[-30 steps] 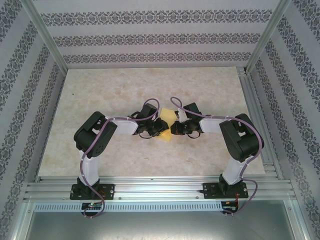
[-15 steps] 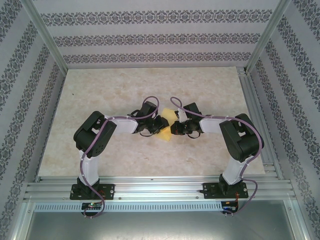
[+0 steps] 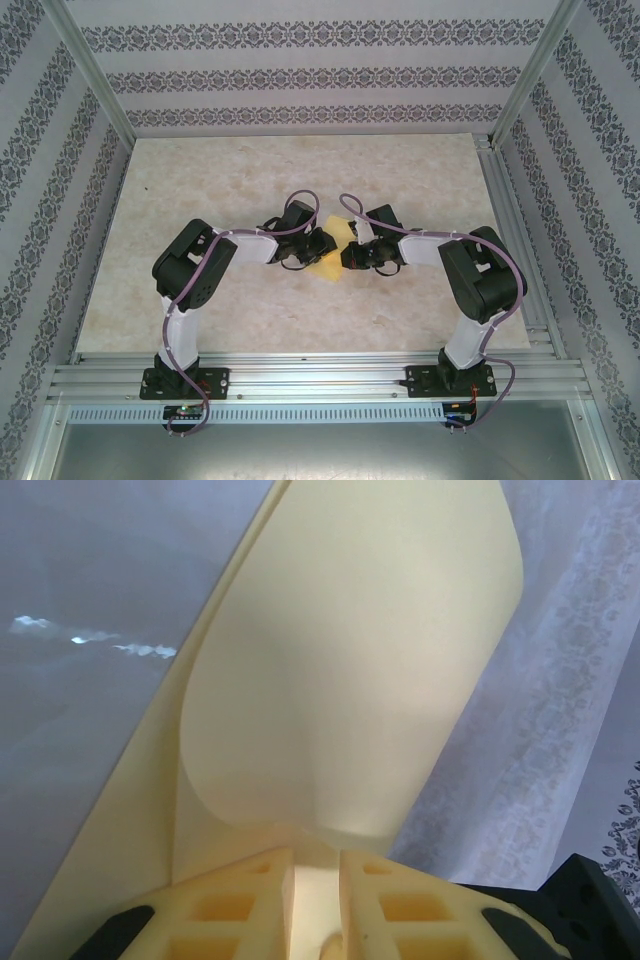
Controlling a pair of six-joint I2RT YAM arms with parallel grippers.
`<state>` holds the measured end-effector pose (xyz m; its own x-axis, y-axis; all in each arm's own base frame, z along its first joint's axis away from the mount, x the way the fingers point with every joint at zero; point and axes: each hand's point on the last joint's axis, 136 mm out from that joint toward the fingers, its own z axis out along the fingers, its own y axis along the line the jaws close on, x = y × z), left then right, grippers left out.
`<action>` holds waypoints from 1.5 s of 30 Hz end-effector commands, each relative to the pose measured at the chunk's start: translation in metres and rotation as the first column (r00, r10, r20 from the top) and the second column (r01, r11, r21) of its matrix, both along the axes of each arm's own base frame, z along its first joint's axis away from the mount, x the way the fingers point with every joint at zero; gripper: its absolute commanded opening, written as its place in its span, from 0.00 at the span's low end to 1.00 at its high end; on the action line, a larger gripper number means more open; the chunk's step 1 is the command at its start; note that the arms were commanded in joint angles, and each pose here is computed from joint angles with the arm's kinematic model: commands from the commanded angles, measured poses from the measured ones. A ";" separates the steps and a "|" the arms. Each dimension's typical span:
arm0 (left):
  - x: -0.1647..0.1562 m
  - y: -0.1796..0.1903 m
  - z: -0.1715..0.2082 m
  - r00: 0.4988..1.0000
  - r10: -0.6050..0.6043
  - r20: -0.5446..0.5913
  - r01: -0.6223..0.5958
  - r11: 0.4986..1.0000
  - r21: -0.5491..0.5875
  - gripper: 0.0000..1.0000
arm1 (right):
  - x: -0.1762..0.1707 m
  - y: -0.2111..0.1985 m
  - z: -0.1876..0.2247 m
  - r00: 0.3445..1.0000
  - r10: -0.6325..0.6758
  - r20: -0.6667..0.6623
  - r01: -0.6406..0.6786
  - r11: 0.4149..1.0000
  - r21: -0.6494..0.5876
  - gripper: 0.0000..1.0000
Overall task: Fold a paper plane with a square sheet of paper (pick it up from the middle)
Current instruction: Fold the triangle a second time at the center of the table.
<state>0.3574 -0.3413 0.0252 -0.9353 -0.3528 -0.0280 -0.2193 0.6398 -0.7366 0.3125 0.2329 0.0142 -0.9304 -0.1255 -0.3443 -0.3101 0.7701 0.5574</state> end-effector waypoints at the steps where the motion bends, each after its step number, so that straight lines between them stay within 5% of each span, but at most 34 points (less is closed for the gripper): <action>1: 0.012 0.017 -0.019 1.000 0.030 0.001 -0.030 0.998 0.062 0.22 | 0.000 -0.014 -0.015 1.000 -0.021 -0.021 0.019 0.997 -0.075 0.08; 13: 0.001 0.023 -0.033 0.999 0.037 -0.040 -0.034 0.997 0.071 0.20 | 0.018 -0.011 0.055 0.990 -0.115 0.085 0.113 0.993 0.027 0.26; 21: 0.003 0.021 -0.031 0.998 0.041 -0.036 -0.039 0.997 0.066 0.19 | -0.008 0.014 0.072 0.991 -0.134 0.001 0.131 0.967 0.220 0.12; 28: 0.003 0.020 -0.033 0.998 0.039 -0.044 -0.036 0.997 0.064 0.19 | -0.018 0.030 0.054 0.982 -0.168 -0.085 0.185 0.945 0.268 0.04; 45: 0.001 0.020 -0.035 0.998 0.035 -0.053 -0.032 0.997 0.066 0.19 | -0.026 0.038 0.019 0.973 -0.162 -0.167 0.190 0.966 0.173 0.03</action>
